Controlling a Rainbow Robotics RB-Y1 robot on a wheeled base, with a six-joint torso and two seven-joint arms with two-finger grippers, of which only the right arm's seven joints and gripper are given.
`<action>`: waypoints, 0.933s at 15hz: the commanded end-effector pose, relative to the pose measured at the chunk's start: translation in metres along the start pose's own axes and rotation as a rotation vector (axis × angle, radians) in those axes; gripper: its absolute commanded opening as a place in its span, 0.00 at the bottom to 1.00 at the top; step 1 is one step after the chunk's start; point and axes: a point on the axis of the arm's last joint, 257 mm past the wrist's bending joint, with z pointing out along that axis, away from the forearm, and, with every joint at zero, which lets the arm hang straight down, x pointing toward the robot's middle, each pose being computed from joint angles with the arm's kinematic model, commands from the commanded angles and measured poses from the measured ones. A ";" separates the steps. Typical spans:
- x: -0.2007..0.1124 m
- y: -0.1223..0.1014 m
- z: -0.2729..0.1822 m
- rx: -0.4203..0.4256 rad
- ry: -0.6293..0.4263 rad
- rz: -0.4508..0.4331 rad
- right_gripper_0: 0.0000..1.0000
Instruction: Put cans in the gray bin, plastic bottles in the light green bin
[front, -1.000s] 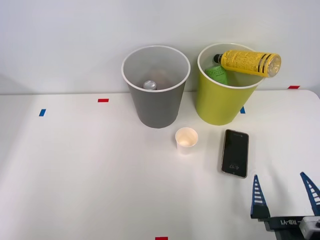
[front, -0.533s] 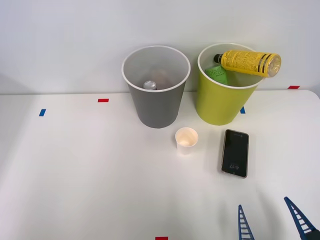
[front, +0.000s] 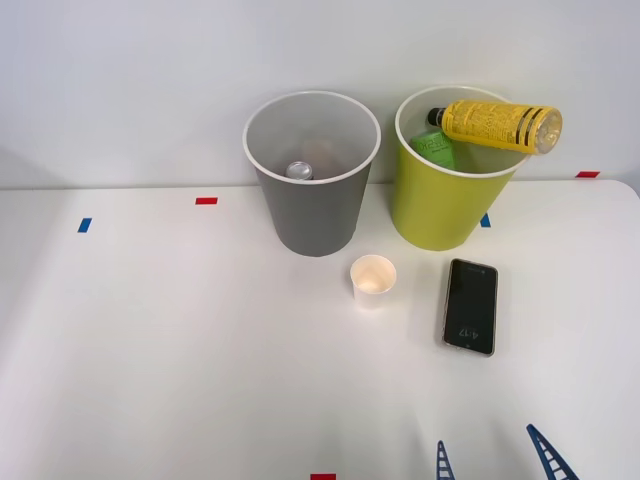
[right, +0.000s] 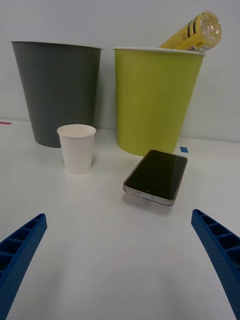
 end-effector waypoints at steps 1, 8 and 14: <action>0.000 0.000 -0.001 0.007 0.001 0.009 1.00; 0.000 -0.001 0.000 0.010 0.000 0.010 1.00; 0.000 -0.001 0.000 0.010 0.000 0.010 1.00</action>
